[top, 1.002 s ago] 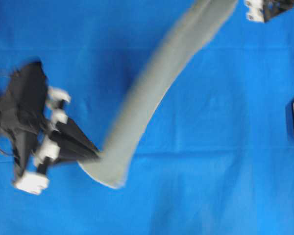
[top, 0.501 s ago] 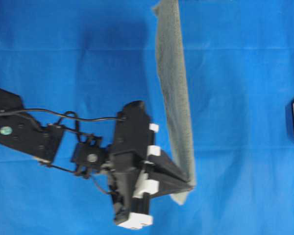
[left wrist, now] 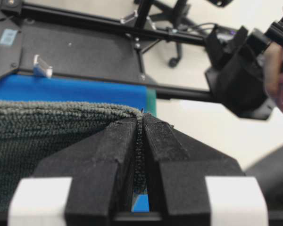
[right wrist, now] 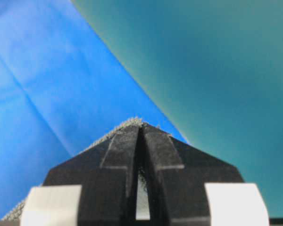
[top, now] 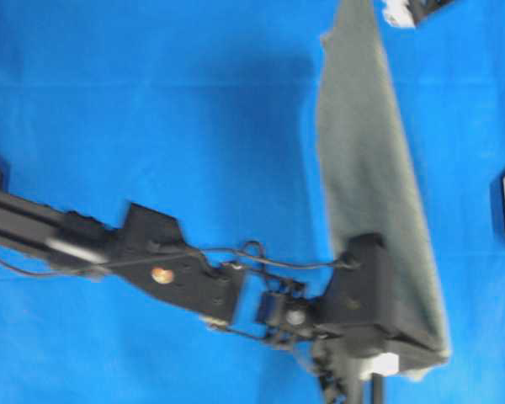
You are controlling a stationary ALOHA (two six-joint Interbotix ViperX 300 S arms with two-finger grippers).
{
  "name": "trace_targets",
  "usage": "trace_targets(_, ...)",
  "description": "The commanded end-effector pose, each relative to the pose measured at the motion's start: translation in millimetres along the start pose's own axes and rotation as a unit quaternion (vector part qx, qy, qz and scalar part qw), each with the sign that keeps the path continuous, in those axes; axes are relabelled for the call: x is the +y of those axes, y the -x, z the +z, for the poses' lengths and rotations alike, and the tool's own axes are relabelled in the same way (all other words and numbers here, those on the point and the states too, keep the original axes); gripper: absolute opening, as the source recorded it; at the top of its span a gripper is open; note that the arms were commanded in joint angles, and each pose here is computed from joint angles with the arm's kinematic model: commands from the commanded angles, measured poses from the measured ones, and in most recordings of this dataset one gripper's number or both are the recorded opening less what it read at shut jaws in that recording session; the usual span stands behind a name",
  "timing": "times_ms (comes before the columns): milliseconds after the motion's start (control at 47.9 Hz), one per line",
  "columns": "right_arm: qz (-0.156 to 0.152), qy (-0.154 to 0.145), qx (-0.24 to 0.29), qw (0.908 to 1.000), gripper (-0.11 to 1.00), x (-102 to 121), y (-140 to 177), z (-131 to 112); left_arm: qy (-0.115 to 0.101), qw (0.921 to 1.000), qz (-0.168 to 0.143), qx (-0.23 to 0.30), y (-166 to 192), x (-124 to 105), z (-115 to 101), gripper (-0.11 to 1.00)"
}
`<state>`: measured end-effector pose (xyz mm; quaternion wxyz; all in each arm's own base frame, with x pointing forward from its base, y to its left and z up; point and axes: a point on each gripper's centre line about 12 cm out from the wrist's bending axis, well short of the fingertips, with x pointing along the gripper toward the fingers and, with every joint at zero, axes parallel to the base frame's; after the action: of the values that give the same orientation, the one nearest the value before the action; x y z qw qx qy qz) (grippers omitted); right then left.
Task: Fold a large towel.
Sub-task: 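Lift the towel and rotate it, laying it lengthwise with both grippers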
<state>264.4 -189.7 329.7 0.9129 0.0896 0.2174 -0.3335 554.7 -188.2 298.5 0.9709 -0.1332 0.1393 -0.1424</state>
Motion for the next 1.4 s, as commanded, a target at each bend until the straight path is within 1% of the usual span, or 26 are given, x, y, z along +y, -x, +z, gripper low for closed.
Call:
trace_targets(0,-0.032,-0.006,-0.01,0.9994,0.02,-20.9,14.0,5.1,-0.025,0.9982,-0.04,-0.036,-5.8,-42.4,20.6,0.02)
trace_targets(21,-0.033,-0.006,-0.009,0.9994,0.02,-21.2,15.7,4.3,-0.029,0.9981,-0.04,-0.037,-8.2,-42.5,20.5,0.02)
trace_targets(104,-0.035,-0.006,0.0,0.9994,0.02,-21.9,17.1,-0.2,-0.033,0.9983,-0.038,-0.029,-12.3,-41.4,16.5,0.02)
trace_targets(167,-0.036,-0.006,0.008,0.9993,0.02,-21.9,12.1,-3.2,-0.031,0.9989,-0.033,-0.009,-10.3,-39.6,8.2,0.02)
trace_targets(230,-0.034,-0.003,0.024,0.9991,0.02,-20.1,1.2,-9.5,-0.027,0.999,-0.03,0.018,-4.4,-39.9,-7.5,0.02)
trace_targets(292,-0.031,0.0,0.04,0.9987,0.02,-17.6,-15.4,-14.9,-0.017,0.9986,-0.027,0.042,5.2,-39.9,-22.5,0.02)
trace_targets(376,-0.02,0.006,0.051,0.9985,0.02,-10.0,-39.5,-19.7,0.014,0.9969,-0.02,0.075,21.1,-36.4,-47.8,0.02)
trace_targets(397,-0.015,0.009,0.053,0.9985,0.02,-7.0,-45.8,-21.0,0.025,0.9962,-0.018,0.082,26.1,-35.5,-54.1,0.02)
trace_targets(418,-0.011,0.011,0.054,0.9984,0.02,-4.0,-52.1,-21.9,0.042,0.995,-0.015,0.089,33.0,-34.1,-63.7,0.02)
trace_targets(480,0.008,0.019,0.052,0.9984,0.02,9.9,-74.4,-22.5,0.079,0.9921,-0.014,0.096,48.2,-33.7,-79.6,0.02)
trace_targets(564,0.026,0.029,0.048,0.9981,0.02,24.6,-99.1,-22.5,0.121,0.987,-0.013,0.105,70.5,-33.5,-100.4,0.02)
trace_targets(606,0.033,0.033,0.047,0.9978,0.02,31.1,-110.8,-22.2,0.138,0.984,-0.011,0.112,80.8,-32.4,-110.7,0.02)
trace_targets(710,0.042,0.04,0.051,0.997,0.02,42.8,-138.0,-23.6,0.167,0.9771,-0.006,0.131,108.3,-29.0,-134.4,0.02)
trace_targets(773,0.047,0.044,0.056,0.9964,0.02,49.9,-152.4,-25.4,0.175,0.9746,-0.003,0.139,119.2,-27.6,-143.4,0.02)
trace_targets(877,0.05,0.049,0.06,0.9958,0.02,55.4,-165.6,-27.5,0.184,0.9715,0.004,0.15,130.9,-22.9,-153.2,0.02)
trace_targets(981,0.051,0.052,0.061,0.9955,0.02,57.0,-171.5,-28.7,0.184,0.9701,0.011,0.158,136.0,-18.2,-157.9,0.02)
trace_targets(1107,0.051,0.068,0.059,0.9947,0.03,57.2,-171.5,-29.0,0.185,0.9679,0.024,0.169,140.3,-11.0,-161.0,0.02)
trace_targets(1148,0.05,0.075,0.06,0.994,0.03,58.1,-171.3,-30.0,0.184,0.9677,0.027,0.17,141.5,-9.0,-160.5,0.06)
trace_targets(1169,0.05,0.08,0.06,0.9937,0.03,58.6,-171.2,-30.2,0.185,0.9674,0.029,0.171,141.5,-7.7,-160.4,0.11)
trace_targets(1190,0.051,0.085,0.06,0.9933,0.06,59.1,-171.1,-30.1,0.185,0.9671,0.031,0.172,141.4,-6.4,-160.3,0.15)
trace_targets(1232,0.048,0.095,0.063,0.9923,0.17,58.3,-171.1,-31.8,0.182,0.9673,0.034,0.173,141.4,-4.4,-160.3,0.25)
trace_targets(1253,0.047,0.099,0.065,0.9919,0.24,57.8,-171.1,-32.9,0.181,0.9675,0.033,0.173,141.2,-4.6,-159.9,0.33)
trace_targets(1316,0.041,0.114,0.074,0.9898,0.44,56.0,-169.0,-35.8,0.179,0.968,0.035,0.173,141.1,-2.4,-158.4,0.52)
trace_targets(1378,0.038,0.137,0.081,0.9865,0.59,56.9,-166.1,-39.9,0.176,0.9688,0.036,0.17,141.7,-0.8,-155.2,0.68)
